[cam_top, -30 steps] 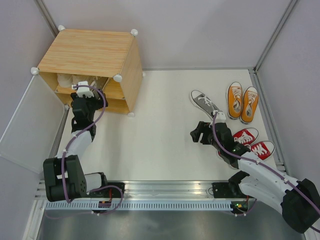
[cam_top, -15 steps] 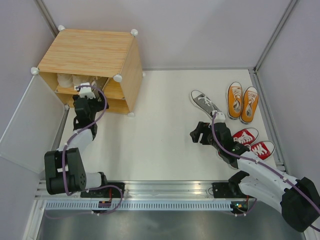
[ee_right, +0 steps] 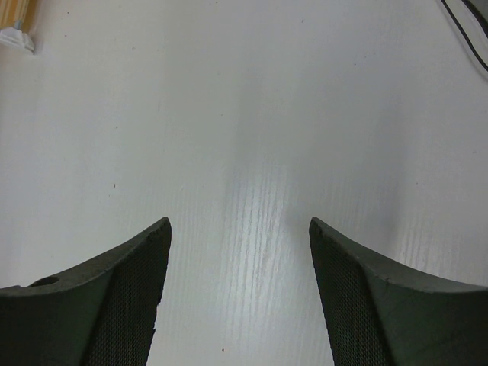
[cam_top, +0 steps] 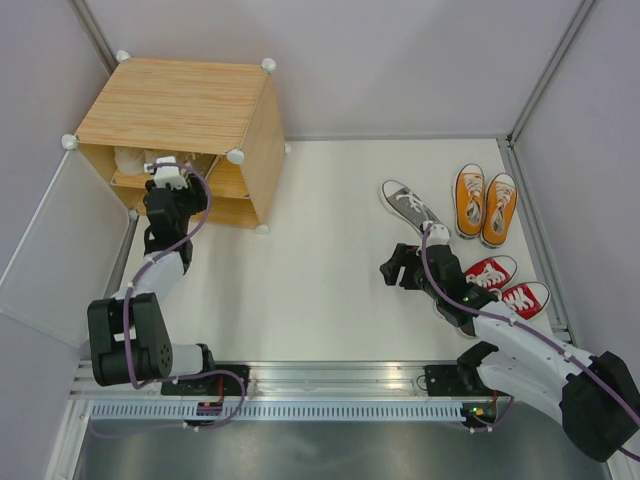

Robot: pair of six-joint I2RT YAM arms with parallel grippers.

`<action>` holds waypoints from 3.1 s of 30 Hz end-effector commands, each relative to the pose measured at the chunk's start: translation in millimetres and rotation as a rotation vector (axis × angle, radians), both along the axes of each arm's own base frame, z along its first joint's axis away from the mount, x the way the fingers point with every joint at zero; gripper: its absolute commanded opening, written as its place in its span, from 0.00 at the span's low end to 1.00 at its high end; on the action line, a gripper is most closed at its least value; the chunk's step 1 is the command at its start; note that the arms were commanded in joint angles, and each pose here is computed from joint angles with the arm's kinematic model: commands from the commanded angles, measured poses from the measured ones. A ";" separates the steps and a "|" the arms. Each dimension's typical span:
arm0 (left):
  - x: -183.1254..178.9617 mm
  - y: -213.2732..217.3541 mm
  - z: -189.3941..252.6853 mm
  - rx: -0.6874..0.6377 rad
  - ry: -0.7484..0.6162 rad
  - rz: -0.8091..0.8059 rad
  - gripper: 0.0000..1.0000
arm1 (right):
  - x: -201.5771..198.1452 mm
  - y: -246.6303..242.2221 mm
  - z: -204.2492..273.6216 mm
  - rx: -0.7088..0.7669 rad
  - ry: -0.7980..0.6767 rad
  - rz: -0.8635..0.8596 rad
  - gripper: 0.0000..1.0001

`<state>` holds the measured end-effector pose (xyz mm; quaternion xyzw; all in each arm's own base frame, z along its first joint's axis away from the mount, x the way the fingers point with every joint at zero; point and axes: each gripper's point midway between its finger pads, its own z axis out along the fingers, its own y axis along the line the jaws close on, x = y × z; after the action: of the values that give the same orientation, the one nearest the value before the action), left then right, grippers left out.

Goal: Place and organize the shoes in the shoe cabinet
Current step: Place the shoe in the shoe cabinet.

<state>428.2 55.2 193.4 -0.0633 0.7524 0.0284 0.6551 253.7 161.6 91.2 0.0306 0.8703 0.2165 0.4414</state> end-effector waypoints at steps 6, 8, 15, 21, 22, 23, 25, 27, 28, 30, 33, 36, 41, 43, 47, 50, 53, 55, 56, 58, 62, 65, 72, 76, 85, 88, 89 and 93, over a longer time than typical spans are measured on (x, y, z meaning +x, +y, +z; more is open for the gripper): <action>7.4 1.3 -3.1 0.024 -0.009 -0.002 0.89 | 5.3 5.6 6.9 0.010 -0.033 0.021 0.77; 9.6 2.8 -9.4 0.024 0.007 0.000 0.89 | 5.7 5.3 6.8 0.010 -0.033 0.020 0.77; 15.1 -1.0 0.9 0.017 -0.017 -0.020 0.65 | 6.1 4.6 5.8 0.006 -0.031 0.018 0.77; 11.4 -1.6 16.7 0.019 -0.053 -0.020 0.44 | 6.1 5.0 5.1 0.002 -0.030 0.021 0.77; 10.8 -2.0 19.3 0.017 -0.059 -0.018 0.43 | 5.9 5.3 5.2 0.004 -0.029 0.021 0.77; 10.4 -1.4 22.6 0.016 -0.067 -0.016 0.41 | 6.0 5.0 4.3 0.002 -0.027 0.020 0.77; 11.3 -1.8 27.6 0.015 -0.076 -0.016 0.35 | 6.1 5.6 4.9 0.002 -0.028 0.022 0.77; 13.9 -1.5 33.1 0.011 -0.072 -0.017 0.24 | 6.1 5.6 4.5 0.002 -0.027 0.022 0.76; 14.8 -3.3 36.7 0.003 -0.078 -0.025 0.20 | 6.2 5.3 4.0 -0.001 -0.026 0.021 0.76; 17.3 -6.4 45.1 -0.003 -0.091 -0.040 0.15 | 6.3 5.1 3.6 -0.001 -0.025 0.021 0.76; 19.1 -6.7 53.7 -0.013 -0.113 -0.039 0.15 | 6.5 5.4 3.8 -0.003 -0.025 0.022 0.76; 24.7 -5.6 54.3 -0.016 -0.112 -0.036 0.13 | 6.4 5.4 3.4 -0.002 -0.024 0.021 0.76; 34.5 -3.9 51.2 -0.046 -0.125 -0.021 0.10 | 7.1 4.9 2.7 -0.006 -0.022 0.019 0.76; 37.7 -2.7 51.6 -0.049 -0.141 -0.011 0.09 | 6.9 5.1 1.8 -0.008 -0.020 0.019 0.76; 50.6 -1.3 50.1 -0.052 -0.136 -0.002 0.08 | 8.0 4.2 1.0 -0.012 -0.018 0.014 0.76; 53.7 3.7 47.1 -0.058 -0.142 0.029 0.08 | 8.3 4.0 -0.5 -0.016 -0.015 0.013 0.76; 56.1 6.2 49.5 -0.065 -0.167 0.044 0.08 | 9.4 3.0 -2.2 -0.021 -0.011 0.008 0.76; 59.2 5.0 48.0 -0.068 -0.168 0.044 0.08 | 8.8 4.2 -3.2 -0.022 -0.008 0.012 0.76; 60.4 3.9 50.3 -0.069 -0.178 0.045 0.08 | 9.5 4.1 -3.2 -0.022 -0.008 0.011 0.76; 62.2 1.1 51.8 -0.063 -0.197 0.056 0.06 | 9.4 4.3 -4.7 -0.027 -0.006 0.012 0.76; 69.7 -2.0 51.1 -0.041 -0.214 0.083 0.04 | 10.5 2.8 -6.2 -0.033 -0.004 0.004 0.76; 75.5 -2.6 52.4 -0.032 -0.234 0.103 0.03 | 10.9 2.4 -7.3 -0.038 -0.001 0.002 0.76; 86.6 3.6 50.5 -0.003 -0.240 0.135 0.03 | 11.5 2.0 -10.0 -0.045 0.005 0.001 0.76; 92.1 8.4 50.8 0.011 -0.237 0.155 0.02 | 12.1 1.7 -11.3 -0.050 0.008 -0.001 0.75; 97.3 14.7 43.2 -0.046 -0.269 0.208 0.02 | 13.1 1.3 -15.7 -0.061 0.018 -0.004 0.76; 96.5 18.4 42.1 -0.051 -0.287 0.227 0.02 | 12.7 1.6 -16.6 -0.062 0.020 -0.002 0.75; 97.6 19.3 40.0 -0.049 -0.284 0.232 0.02 | 12.8 1.6 -16.7 -0.064 0.020 -0.002 0.75; 100.2 24.9 37.8 -0.054 -0.280 0.266 0.02 | 12.9 1.3 -18.2 -0.067 0.023 -0.003 0.75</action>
<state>512.2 42.3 174.7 -0.1158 0.7202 0.0434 0.6827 253.9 158.7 58.5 0.0201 0.8953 0.1815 0.4064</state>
